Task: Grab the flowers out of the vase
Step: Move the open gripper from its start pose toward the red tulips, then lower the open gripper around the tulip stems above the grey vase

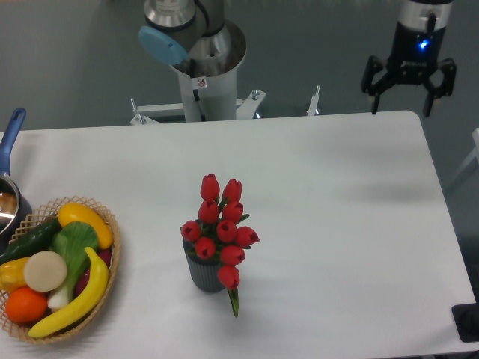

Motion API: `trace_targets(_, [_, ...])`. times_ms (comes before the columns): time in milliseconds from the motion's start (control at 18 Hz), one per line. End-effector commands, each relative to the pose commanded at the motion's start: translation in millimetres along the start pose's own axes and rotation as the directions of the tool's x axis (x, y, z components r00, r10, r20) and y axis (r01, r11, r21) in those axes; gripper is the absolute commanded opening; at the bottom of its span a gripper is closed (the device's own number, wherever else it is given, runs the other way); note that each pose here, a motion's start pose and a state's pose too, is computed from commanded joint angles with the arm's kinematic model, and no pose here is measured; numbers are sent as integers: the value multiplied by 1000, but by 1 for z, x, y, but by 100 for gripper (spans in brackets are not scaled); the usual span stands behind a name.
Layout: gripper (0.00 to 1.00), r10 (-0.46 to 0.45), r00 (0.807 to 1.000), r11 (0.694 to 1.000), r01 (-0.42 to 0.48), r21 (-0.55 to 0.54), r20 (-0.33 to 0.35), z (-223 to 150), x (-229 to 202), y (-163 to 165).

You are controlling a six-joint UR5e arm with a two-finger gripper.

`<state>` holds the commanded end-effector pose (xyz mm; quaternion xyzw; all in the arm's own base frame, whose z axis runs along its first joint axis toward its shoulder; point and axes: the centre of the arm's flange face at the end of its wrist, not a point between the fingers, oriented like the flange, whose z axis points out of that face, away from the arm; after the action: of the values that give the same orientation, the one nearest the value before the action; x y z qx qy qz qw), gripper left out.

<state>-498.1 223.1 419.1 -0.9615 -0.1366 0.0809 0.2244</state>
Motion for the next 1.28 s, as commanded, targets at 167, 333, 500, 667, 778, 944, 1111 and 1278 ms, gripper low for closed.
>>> trace_targets(167, [100, 55, 998, 998, -54, 22, -26, 7, 22, -24])
trace_targets(333, [100, 110, 991, 992, -104, 78, -77, 20, 47, -43])
trace_targets(500, [100, 184, 973, 970, -157, 185, -140, 34, 67, -58])
trace_targets(667, [100, 259, 948, 949, -214, 231, -187, 50, 90, -67])
trace_targets(778, [100, 316, 922, 935, -262, 240, -225, 70, 109, -72])
trace_targets(944, [100, 348, 897, 922, -276, 271, -271, 87, 129, -57])
trace_targets(1111, [100, 386, 874, 885, -260, 386, -296, 88, 138, -64])
trace_targets(1278, [100, 391, 863, 852, -207, 480, -321, 87, 141, -72])
